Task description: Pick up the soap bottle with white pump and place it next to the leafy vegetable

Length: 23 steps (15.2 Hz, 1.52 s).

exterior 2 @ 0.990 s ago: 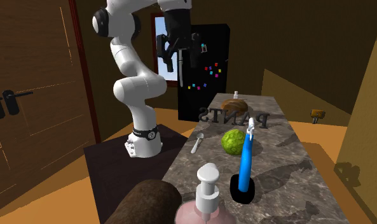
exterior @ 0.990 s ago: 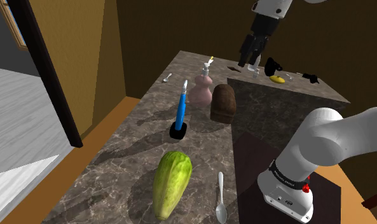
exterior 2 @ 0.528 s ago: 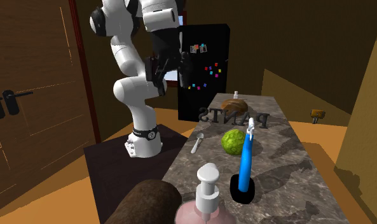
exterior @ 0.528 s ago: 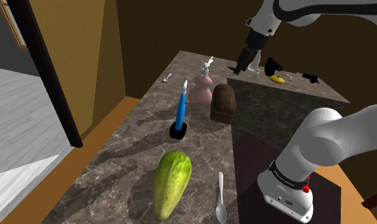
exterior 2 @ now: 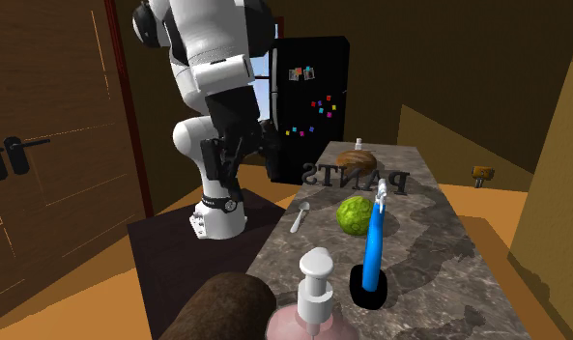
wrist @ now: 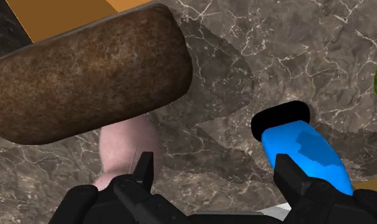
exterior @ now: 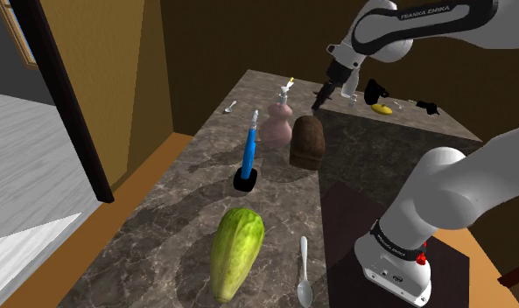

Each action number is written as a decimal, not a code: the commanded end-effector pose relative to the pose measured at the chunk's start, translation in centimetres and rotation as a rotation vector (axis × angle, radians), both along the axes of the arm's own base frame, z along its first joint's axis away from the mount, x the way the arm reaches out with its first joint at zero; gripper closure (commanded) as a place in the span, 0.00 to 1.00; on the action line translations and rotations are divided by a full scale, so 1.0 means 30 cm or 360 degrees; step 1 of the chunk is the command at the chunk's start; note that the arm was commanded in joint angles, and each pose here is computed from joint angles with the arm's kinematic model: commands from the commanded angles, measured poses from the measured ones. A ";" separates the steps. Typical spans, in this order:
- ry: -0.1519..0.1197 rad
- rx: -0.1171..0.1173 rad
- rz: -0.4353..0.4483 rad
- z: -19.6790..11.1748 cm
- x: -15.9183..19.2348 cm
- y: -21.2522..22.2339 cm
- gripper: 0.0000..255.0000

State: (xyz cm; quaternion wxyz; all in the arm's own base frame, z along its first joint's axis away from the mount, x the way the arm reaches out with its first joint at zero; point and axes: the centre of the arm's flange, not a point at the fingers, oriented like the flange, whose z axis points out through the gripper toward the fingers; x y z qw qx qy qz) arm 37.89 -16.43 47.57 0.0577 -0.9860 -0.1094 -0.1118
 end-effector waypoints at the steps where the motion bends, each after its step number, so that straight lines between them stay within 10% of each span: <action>1: -0.0043 0.0000 0.0059 -0.051 0.038 -0.056 0.00; 13: -0.0276 0.0027 0.0385 -0.340 0.366 -0.343 0.00; 23: -0.0285 0.0028 0.0397 -0.472 0.425 -0.322 0.00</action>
